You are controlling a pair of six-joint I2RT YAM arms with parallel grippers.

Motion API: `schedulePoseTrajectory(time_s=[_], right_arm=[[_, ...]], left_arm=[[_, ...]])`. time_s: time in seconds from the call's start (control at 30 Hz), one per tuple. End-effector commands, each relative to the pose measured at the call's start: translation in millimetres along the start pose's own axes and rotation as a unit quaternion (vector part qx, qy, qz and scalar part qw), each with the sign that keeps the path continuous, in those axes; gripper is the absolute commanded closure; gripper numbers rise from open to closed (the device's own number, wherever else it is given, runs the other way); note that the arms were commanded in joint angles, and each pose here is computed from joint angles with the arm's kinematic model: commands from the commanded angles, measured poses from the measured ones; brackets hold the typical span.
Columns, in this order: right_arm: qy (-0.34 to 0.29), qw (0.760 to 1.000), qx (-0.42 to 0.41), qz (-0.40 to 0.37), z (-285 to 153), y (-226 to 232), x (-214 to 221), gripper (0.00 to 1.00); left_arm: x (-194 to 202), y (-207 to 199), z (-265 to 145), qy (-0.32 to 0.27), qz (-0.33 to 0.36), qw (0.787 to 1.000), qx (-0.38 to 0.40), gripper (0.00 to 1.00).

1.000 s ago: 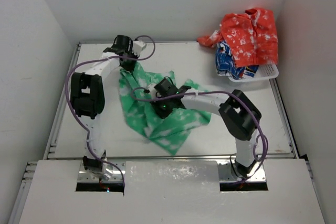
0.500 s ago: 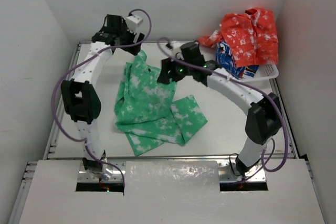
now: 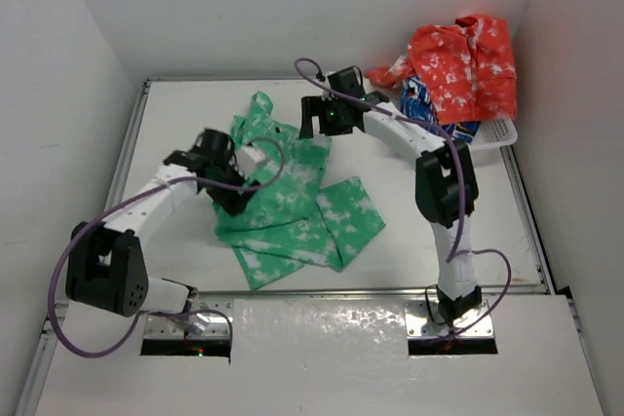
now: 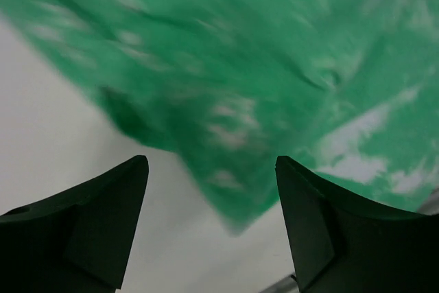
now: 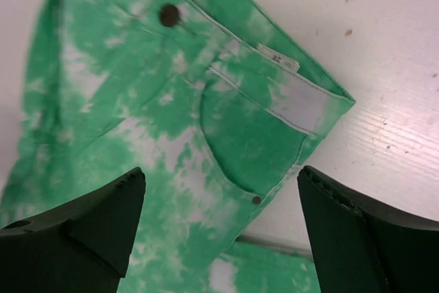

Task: Fold and stack the trousers
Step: Flatten the trousers out

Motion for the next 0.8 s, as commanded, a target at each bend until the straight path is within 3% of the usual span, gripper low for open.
schedulePoseTrajectory(time_s=[0.0, 0.07, 0.1, 0.2, 0.27, 0.3, 0.37, 0.4, 0.43, 0.47, 0.5, 0.53, 0.57, 0.73, 0.77], right_arm=[[0.011, 0.998, 0.054, 0.042, 22, -28, 5, 0.12], [0.026, 0.995, 0.075, 0.063, 46, -47, 11, 0.12], [0.001, 0.993, 0.100, 0.056, 49, -50, -5, 0.12], [0.022, 0.980, 0.195, 0.041, 67, -82, 12, 0.12], [0.052, 0.978, 0.195, 0.045, 82, -86, 36, 0.14], [0.083, 0.979, 0.178, 0.059, 89, -84, 59, 0.19], [0.075, 0.984, 0.151, 0.063, 96, -70, 67, 0.29], [0.092, 0.983, 0.141, 0.075, 99, -69, 83, 0.42], [0.089, 0.984, 0.132, 0.077, 100, -64, 85, 0.49], [0.082, 0.987, 0.116, 0.078, 104, -54, 85, 0.67], [0.081, 0.988, 0.105, 0.080, 105, -48, 84, 0.80], [0.086, 0.989, 0.090, 0.086, 106, -41, 83, 0.90], [0.083, 0.989, 0.080, 0.091, 103, -34, 80, 1.00], [0.017, 0.994, 0.029, 0.106, 57, -4, 55, 1.00], [0.023, 0.993, 0.043, 0.105, 50, -13, 75, 1.00]], left_arm=[[12, -15, 21, 0.016, 0.027, 0.999, 0.002, 0.26], [14, -15, 33, 0.018, 0.018, 1.000, -0.006, 0.24], [17, -16, 41, 0.026, 0.013, 1.000, 0.000, 0.23], [24, -15, 57, 0.043, 0.005, 0.999, -0.008, 0.21], [28, -12, 67, 0.050, 0.001, 0.999, -0.021, 0.21], [28, -11, 70, 0.051, 0.000, 0.998, -0.024, 0.23], [27, -3, 75, 0.054, -0.003, 0.998, -0.038, 0.33], [26, 1, 77, 0.055, -0.004, 0.998, -0.044, 0.49], [21, 9, 76, 0.049, -0.006, 0.997, -0.055, 0.58], [22, 17, 76, 0.052, -0.007, 0.997, -0.064, 0.67], [21, 26, 74, 0.055, -0.009, 0.995, -0.077, 0.80], [19, 50, 67, 0.052, -0.024, 0.993, -0.104, 1.00], [21, 64, 63, 0.053, -0.037, 0.991, -0.119, 1.00], [23, 180, 5, 0.026, -0.093, 0.966, -0.240, 1.00], [22, 194, 1, 0.023, -0.095, 0.963, -0.253, 1.00]])
Point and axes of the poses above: each gripper's point midway between its finger pads, its own z axis out along the fingers, its own y axis along the line the jaws close on, x = y × z, the point moved 1 cm from there along -z, back along the fingers, and after that the axes turned 14 degrees about z, right-handed, at the moved point
